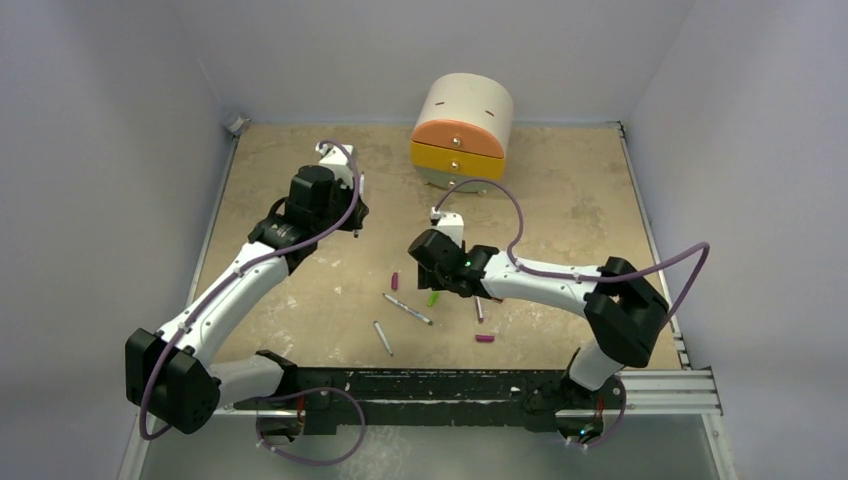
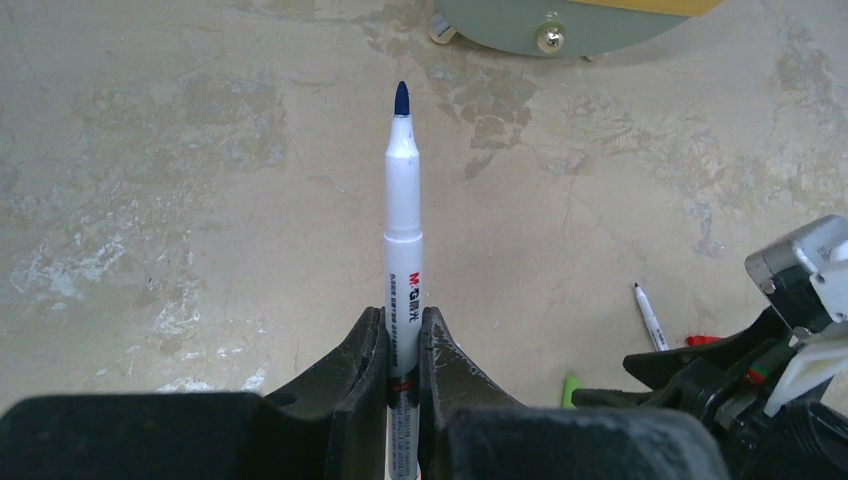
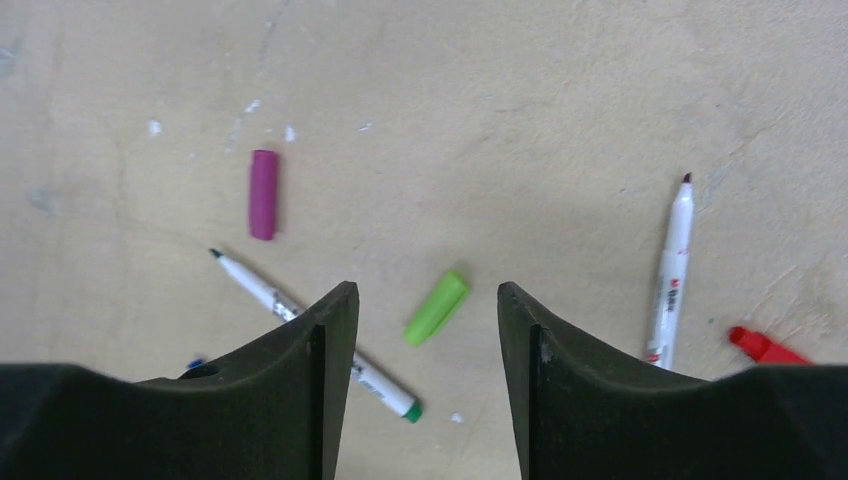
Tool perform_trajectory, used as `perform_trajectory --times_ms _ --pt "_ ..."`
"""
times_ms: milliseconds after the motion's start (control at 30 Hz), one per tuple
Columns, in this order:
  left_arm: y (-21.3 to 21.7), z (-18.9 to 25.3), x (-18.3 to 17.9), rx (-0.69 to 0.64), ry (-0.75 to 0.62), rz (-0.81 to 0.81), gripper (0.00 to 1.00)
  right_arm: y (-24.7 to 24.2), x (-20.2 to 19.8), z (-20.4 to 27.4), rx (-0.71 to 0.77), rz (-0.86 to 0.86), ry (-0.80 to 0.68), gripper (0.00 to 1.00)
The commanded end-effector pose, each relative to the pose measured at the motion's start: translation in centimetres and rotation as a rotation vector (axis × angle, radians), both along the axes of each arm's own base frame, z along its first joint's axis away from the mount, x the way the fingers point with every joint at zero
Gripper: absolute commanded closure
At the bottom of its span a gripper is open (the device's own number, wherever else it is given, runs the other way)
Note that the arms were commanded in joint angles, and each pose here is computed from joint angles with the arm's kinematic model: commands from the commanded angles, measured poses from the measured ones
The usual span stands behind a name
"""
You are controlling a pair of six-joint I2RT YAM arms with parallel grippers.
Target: Insert the pens into the pen caps
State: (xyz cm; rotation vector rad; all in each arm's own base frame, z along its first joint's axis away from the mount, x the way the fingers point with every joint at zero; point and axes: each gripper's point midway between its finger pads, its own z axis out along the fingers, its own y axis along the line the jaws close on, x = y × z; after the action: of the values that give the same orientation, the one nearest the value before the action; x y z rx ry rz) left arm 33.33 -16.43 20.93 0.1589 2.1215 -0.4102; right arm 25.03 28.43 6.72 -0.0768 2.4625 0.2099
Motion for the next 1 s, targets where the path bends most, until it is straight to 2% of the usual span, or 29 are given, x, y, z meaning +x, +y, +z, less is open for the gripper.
perform_trajectory --times_ms 0,300,967 --pt "-0.1 2.3 0.1 -0.035 -0.072 -0.007 1.00 -0.2 -0.5 0.4 0.007 -0.152 -0.005 0.45" --pt "0.0 2.3 -0.1 -0.032 -0.076 0.005 1.00 0.1 -3.0 -3.1 0.030 -0.339 0.105 0.57" --pt "-0.6 2.6 -0.9 0.001 -0.090 -0.007 1.00 0.4 -3.3 -5.0 -0.052 -0.326 0.149 0.62"
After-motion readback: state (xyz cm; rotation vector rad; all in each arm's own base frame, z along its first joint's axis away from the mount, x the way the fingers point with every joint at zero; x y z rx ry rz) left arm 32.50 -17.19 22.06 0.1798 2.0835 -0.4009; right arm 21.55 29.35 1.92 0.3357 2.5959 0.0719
